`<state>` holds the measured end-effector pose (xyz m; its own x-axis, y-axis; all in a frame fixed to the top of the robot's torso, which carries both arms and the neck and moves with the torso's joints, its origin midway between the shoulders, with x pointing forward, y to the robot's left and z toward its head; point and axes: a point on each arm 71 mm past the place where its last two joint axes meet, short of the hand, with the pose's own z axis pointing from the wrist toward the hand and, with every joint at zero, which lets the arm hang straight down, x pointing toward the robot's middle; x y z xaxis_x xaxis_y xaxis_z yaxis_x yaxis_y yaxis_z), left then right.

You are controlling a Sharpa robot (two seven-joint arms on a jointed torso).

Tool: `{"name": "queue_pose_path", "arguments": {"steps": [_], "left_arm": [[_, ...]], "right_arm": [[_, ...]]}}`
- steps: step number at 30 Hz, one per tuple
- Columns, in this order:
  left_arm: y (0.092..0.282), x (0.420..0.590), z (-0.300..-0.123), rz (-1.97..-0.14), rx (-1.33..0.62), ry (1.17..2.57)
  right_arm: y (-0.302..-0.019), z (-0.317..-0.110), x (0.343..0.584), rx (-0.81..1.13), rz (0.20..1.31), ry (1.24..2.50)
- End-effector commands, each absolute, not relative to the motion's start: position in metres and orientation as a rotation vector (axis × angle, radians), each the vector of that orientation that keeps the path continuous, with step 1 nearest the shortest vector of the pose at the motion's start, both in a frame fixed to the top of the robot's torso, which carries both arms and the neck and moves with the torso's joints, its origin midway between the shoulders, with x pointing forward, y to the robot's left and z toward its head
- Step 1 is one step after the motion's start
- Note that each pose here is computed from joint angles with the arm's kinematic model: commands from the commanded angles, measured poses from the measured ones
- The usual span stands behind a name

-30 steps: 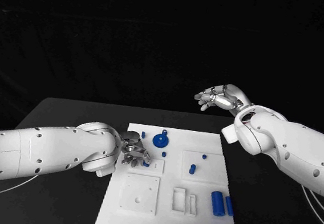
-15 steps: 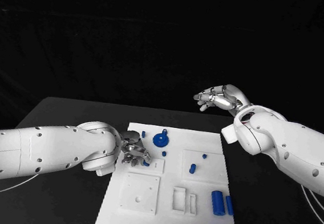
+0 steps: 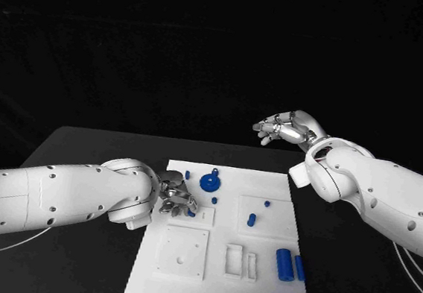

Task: Assemble the parts on the task board

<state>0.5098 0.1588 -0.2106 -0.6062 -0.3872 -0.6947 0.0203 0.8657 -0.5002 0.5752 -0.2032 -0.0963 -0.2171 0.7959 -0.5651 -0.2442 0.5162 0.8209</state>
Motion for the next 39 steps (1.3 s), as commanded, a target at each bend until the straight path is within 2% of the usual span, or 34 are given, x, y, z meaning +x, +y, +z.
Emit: {"name": "queue_pose_path", "arguments": {"steps": [1,39], "left_arm": [[0.1539,0.5074,-0.2126,-0.603,-0.236,2.169],[0.1513,0.5059,-0.2153,-0.602,-0.233,2.179]], "right_arm": [[-0.2014,-0.0974,0.5751,0.495,1.040,1.506],[-0.2012,-0.0994,0.5752,0.497,1.039,1.508]]}}
